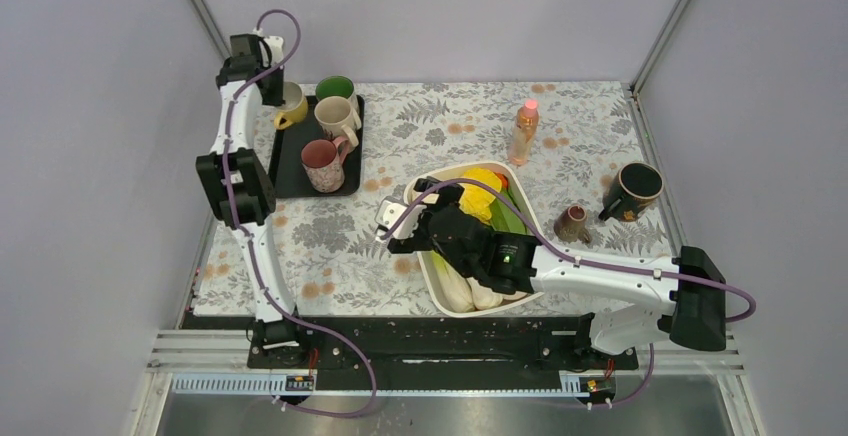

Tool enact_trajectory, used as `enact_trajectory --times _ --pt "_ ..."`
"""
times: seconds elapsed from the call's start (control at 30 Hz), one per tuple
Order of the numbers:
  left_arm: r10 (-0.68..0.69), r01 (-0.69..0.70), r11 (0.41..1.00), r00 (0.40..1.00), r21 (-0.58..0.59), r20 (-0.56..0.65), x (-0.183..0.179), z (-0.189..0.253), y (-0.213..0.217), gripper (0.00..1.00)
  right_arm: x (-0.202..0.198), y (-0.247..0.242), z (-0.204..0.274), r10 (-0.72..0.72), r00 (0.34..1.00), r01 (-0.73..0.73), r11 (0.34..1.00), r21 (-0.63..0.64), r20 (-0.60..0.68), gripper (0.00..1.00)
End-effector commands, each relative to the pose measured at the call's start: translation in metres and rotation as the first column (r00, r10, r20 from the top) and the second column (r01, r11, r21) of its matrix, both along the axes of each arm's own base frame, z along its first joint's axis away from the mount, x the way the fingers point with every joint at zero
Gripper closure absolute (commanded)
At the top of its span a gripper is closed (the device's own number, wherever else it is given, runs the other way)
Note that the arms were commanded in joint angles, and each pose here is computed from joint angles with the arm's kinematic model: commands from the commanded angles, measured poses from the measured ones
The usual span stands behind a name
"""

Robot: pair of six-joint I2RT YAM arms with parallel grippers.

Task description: Turn the mug right side up

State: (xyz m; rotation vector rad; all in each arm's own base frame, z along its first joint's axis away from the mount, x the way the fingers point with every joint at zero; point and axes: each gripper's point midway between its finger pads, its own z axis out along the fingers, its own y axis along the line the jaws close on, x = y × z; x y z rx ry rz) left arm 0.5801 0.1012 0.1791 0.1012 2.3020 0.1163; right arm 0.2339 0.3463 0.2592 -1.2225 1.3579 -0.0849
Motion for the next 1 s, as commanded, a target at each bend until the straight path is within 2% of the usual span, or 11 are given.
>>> enact_trajectory --times 0.0,0.37,0.73,0.77,0.83,0.97 --pt "-0.007 0.007 1.0 0.99 0.003 0.143 0.025 0.051 -0.005 1.0 0.004 0.0 0.007 -0.024 0.999 0.026 0.997 0.067 -0.031 0.02" --pt "0.018 -0.022 0.996 0.999 0.091 0.041 0.039 -0.03 0.015 1.0 0.004 -0.003 0.004 -0.037 0.998 0.04 0.996 0.074 -0.043 0.02" --pt "0.049 -0.057 0.992 0.996 0.115 0.074 0.054 -0.048 0.025 0.99 -0.001 -0.009 0.015 -0.042 0.996 0.051 0.993 0.102 -0.082 0.0" --pt "0.046 -0.055 0.992 0.996 0.116 0.08 0.056 -0.048 0.024 0.92 -0.001 -0.009 0.014 -0.044 0.995 0.053 0.993 0.103 -0.09 0.01" --pt "0.044 -0.054 0.992 0.995 0.113 0.092 0.058 -0.044 0.024 0.7 0.001 -0.01 0.015 -0.072 0.992 0.082 0.992 0.097 -0.107 0.01" --pt "0.05 -0.063 0.991 0.992 0.115 0.117 0.062 -0.037 0.025 0.5 0.017 -0.02 0.023 -0.187 0.972 0.204 0.973 0.11 -0.144 0.01"
